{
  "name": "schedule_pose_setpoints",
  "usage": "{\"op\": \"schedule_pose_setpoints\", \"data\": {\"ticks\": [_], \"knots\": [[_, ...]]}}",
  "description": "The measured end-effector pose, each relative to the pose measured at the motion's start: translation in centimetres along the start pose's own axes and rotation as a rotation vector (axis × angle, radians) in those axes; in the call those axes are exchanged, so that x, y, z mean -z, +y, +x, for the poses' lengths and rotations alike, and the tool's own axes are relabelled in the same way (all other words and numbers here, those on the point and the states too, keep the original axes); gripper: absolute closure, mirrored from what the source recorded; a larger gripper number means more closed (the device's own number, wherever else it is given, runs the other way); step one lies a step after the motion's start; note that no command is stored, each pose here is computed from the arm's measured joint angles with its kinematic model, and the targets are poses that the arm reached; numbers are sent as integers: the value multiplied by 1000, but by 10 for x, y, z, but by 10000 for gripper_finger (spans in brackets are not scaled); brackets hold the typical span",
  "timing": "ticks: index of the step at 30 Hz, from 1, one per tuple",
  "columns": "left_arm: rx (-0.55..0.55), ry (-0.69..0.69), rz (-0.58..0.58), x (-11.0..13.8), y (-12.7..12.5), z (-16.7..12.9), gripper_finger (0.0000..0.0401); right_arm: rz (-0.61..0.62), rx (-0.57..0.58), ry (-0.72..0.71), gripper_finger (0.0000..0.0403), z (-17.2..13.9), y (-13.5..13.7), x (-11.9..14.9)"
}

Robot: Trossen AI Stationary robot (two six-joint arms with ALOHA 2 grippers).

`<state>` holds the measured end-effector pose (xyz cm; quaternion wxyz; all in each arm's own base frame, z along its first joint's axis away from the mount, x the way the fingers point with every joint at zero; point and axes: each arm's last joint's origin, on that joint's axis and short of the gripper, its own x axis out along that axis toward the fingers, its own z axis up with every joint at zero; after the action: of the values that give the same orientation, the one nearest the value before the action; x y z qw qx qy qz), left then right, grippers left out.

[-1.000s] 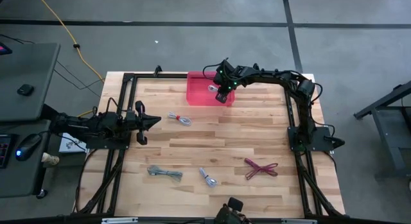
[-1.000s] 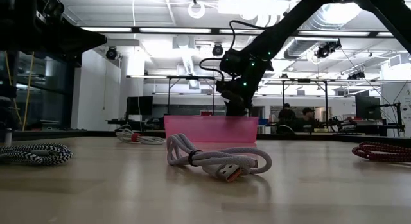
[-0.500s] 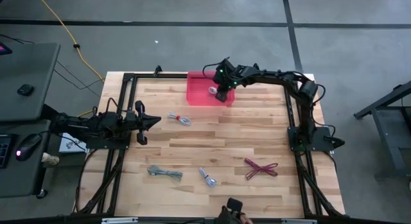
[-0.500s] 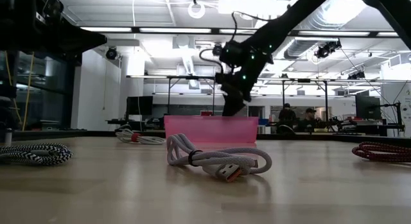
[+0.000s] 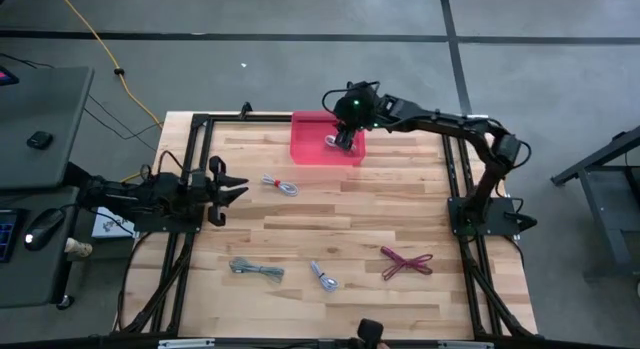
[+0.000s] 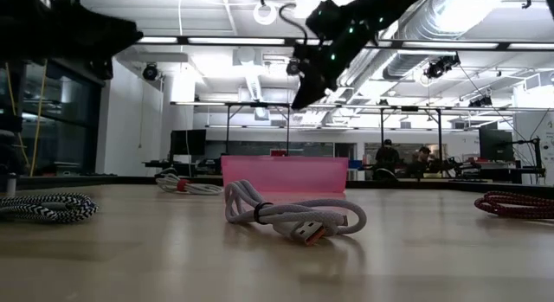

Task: Pick and place USB-C Cables
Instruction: Put the gray charger cable into the pink bin

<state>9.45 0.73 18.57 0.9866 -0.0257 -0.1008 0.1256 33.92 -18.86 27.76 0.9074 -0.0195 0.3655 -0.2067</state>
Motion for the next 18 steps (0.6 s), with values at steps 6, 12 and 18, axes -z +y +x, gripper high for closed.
{"op": "schedule_pose_setpoints", "data": {"ticks": [6,12,18], "knots": [[56,-69,-8,-10,-2,0,304,7,30,-89,276,-36,6,-15],[53,29,11,-28,-3,5,302,13,23,-163,276,-63,12,-25],[62,256,50,-53,-8,17,302,3,20,-191,276,-74,15,-28]]}}
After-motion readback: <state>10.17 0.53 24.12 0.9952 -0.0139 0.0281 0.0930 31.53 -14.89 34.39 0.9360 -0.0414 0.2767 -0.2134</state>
